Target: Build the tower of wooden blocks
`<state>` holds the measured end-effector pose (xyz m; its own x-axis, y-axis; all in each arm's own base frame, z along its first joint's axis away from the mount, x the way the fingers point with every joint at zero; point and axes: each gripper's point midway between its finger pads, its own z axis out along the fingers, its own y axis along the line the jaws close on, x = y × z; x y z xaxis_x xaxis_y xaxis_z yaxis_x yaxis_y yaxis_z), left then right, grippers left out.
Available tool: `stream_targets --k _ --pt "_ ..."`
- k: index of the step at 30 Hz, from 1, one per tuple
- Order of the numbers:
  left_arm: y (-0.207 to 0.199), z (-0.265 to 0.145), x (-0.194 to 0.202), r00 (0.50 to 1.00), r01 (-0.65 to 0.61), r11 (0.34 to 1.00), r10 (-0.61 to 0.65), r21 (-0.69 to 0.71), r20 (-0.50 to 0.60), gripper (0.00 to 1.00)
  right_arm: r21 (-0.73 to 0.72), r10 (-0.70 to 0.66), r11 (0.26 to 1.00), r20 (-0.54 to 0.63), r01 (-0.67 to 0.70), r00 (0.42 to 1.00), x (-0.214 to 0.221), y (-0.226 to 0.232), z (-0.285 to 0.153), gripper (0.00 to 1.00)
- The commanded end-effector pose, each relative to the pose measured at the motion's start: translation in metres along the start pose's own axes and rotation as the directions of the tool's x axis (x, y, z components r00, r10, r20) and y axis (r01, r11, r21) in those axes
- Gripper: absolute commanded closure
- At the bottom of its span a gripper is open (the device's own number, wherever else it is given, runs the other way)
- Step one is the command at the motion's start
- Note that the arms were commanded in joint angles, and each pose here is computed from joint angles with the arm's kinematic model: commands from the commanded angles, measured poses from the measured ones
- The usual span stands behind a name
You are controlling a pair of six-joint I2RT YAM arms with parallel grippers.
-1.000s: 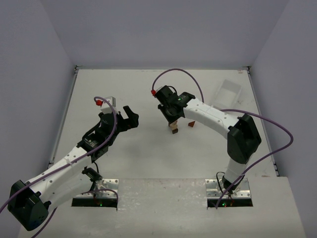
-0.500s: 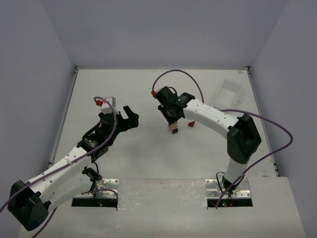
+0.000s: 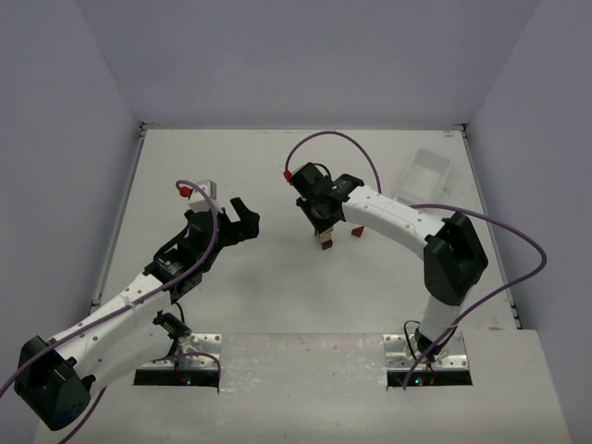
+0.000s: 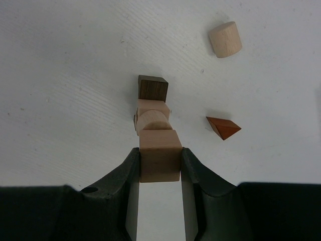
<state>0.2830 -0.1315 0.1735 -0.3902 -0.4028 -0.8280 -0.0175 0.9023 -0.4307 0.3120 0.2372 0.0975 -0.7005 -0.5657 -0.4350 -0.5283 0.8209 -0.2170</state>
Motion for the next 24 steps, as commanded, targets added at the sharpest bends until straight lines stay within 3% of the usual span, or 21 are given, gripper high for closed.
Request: stream_targets --k 1,24 --pt "-0.0027 -0.0003 -0.0091 0.999 0.019 1.0 -0.02 0.013 0.029 0.0 0.023 0.022 0.999 0.039 -0.023 0.999 -0.0097 -0.0045 -0.0014 0.74" --pt "-0.0047 0.0009 -0.0087 1.0 0.014 1.0 -0.015 0.021 0.026 0.0 0.011 0.036 0.999 0.065 -0.036 0.997 -0.0141 -0.0055 -0.0015 0.72"
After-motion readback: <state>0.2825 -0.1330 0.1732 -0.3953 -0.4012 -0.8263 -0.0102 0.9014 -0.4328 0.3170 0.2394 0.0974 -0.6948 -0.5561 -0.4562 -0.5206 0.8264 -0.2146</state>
